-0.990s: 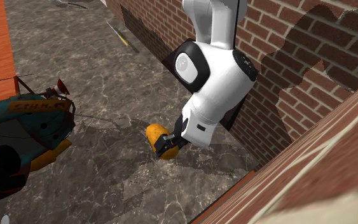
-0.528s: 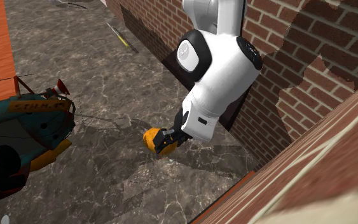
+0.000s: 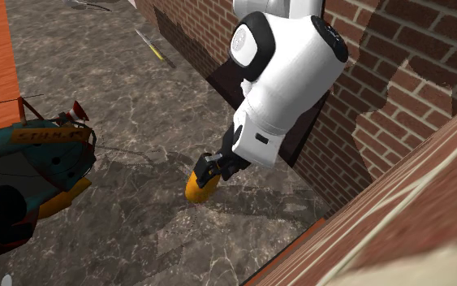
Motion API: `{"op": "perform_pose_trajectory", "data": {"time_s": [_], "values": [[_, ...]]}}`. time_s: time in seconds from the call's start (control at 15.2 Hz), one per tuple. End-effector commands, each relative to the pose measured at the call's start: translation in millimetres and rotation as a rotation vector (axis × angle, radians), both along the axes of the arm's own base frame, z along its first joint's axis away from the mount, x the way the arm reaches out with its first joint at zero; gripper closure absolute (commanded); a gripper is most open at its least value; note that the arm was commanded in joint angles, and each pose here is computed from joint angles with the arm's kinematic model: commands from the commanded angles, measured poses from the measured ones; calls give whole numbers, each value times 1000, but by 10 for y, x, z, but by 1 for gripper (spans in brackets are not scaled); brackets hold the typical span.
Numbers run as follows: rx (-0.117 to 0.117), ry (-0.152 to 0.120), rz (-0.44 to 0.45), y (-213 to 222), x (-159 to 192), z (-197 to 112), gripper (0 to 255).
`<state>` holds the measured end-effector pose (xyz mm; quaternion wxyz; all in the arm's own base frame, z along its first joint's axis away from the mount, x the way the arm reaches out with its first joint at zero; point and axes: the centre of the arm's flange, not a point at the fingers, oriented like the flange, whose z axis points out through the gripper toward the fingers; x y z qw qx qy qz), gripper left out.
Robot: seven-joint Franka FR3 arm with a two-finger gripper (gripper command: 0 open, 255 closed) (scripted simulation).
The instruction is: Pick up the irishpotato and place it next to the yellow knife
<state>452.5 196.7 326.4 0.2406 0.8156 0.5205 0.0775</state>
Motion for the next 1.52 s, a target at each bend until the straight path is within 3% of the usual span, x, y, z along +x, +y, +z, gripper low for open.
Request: {"op": "perform_pose_trajectory", "data": {"time_s": [0.0, 0.73, 1.45], "values": [[0, 1, 0, 0, 4, 110, 255], [0, 1, 0, 0, 4, 686, 255], [0, 1, 0, -1368, -483, 690, 255]]}}
